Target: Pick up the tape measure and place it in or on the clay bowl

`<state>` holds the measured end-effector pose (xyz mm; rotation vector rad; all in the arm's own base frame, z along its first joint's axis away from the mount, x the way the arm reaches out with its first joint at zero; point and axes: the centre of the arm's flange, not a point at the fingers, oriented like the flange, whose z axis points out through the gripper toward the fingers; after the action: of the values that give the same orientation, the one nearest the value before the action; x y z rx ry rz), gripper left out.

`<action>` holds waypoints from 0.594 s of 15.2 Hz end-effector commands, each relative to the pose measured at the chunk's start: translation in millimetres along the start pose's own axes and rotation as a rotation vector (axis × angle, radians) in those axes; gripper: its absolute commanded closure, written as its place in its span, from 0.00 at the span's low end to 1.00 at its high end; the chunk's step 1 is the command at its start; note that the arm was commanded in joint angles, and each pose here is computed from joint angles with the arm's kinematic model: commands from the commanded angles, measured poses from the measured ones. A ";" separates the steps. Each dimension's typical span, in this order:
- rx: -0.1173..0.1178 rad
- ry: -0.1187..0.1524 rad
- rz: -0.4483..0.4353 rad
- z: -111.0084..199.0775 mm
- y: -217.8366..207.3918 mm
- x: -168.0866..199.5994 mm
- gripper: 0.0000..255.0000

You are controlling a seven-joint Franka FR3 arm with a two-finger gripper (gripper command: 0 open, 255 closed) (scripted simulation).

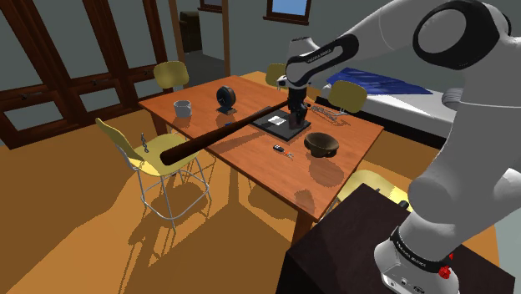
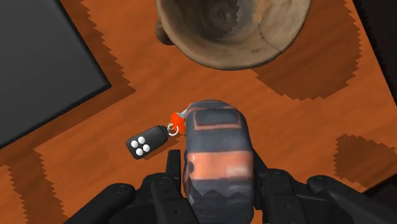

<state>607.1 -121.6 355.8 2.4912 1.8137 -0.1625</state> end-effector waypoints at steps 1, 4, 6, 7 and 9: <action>-0.001 0.000 -0.001 1.2 -7.8 -25.7 1.00; -0.001 0.000 -0.001 4.9 -17.5 -63.9 1.00; -0.001 0.000 -0.001 7.4 -23.9 -89.4 1.00; -0.001 0.000 -0.001 8.6 -27.1 -102.1 1.00; -0.001 0.000 -0.001 11.1 -33.6 -127.6 1.00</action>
<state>542.4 -219.9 357.6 2.4918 1.8135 -0.1622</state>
